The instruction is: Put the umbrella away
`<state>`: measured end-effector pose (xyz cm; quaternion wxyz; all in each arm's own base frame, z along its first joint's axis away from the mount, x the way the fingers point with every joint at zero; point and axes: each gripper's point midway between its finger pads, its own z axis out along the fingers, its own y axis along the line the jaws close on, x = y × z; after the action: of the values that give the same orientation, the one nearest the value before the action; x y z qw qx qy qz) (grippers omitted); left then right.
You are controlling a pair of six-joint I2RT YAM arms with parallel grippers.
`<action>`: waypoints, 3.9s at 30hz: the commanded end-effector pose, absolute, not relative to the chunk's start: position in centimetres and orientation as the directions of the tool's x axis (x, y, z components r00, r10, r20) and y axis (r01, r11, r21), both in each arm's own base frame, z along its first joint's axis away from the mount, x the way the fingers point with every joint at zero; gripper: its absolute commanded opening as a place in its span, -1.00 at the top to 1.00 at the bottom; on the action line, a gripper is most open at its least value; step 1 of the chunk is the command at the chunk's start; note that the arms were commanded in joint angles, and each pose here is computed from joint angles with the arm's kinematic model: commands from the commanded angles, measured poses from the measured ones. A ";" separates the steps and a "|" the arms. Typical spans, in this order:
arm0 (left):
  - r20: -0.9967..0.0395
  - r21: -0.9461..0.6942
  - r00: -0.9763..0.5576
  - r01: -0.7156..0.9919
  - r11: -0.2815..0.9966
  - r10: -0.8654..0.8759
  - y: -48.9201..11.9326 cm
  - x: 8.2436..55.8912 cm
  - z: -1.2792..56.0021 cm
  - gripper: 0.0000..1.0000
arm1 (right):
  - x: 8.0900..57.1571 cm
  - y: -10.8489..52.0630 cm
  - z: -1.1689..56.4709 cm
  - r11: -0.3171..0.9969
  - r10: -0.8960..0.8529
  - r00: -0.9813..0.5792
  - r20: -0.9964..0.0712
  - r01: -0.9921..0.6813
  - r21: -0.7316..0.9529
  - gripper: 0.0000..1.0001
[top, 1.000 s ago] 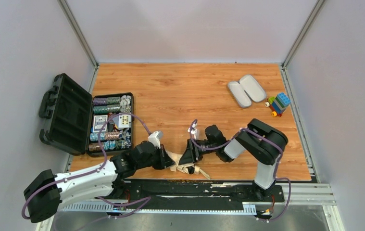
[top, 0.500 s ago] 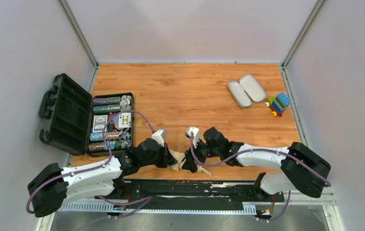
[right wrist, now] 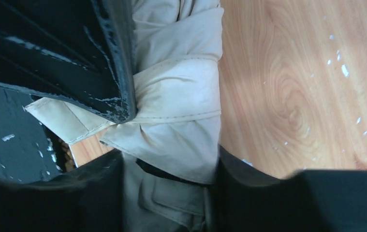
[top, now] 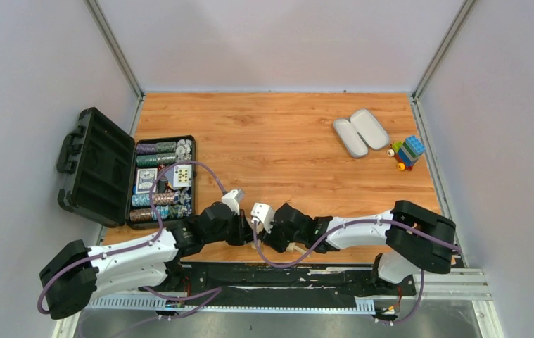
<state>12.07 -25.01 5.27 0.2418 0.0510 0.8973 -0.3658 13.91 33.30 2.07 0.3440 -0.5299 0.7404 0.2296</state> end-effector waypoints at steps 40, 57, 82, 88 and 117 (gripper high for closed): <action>-0.255 -0.621 -0.963 0.097 0.778 -0.083 -21.3 7.4 2.5 1.00 | 13.2 32.4 -2.0 0.514 -0.237 -0.880 -0.412 -0.473 0.715 1.00; -0.239 -0.474 -0.968 0.050 0.879 -0.074 -19.4 8.0 0.5 0.78 | 12.9 32.6 -2.1 0.496 -0.246 -0.880 -0.407 -0.474 0.727 1.00; -0.337 -0.564 -0.932 0.087 0.821 -0.132 -19.4 8.7 6.4 0.59 | 13.0 33.0 -1.0 0.451 -0.248 -0.853 -0.459 -0.520 0.725 1.00; -0.570 -0.593 -0.777 0.165 0.788 -0.267 -17.7 12.3 14.2 -0.06 | 14.3 34.0 3.1 0.390 -0.218 -0.734 -0.644 -0.670 0.632 0.45; -0.846 -0.373 -0.434 0.064 0.926 -0.310 -9.2 16.9 21.8 -0.59 | 17.2 36.6 3.3 0.460 -0.611 -0.477 -0.632 -0.864 0.207 0.76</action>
<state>15.85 -9.66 21.11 0.5132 -0.0368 0.8352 -0.1940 16.21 36.93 3.04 0.2229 -0.4435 0.8221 0.2788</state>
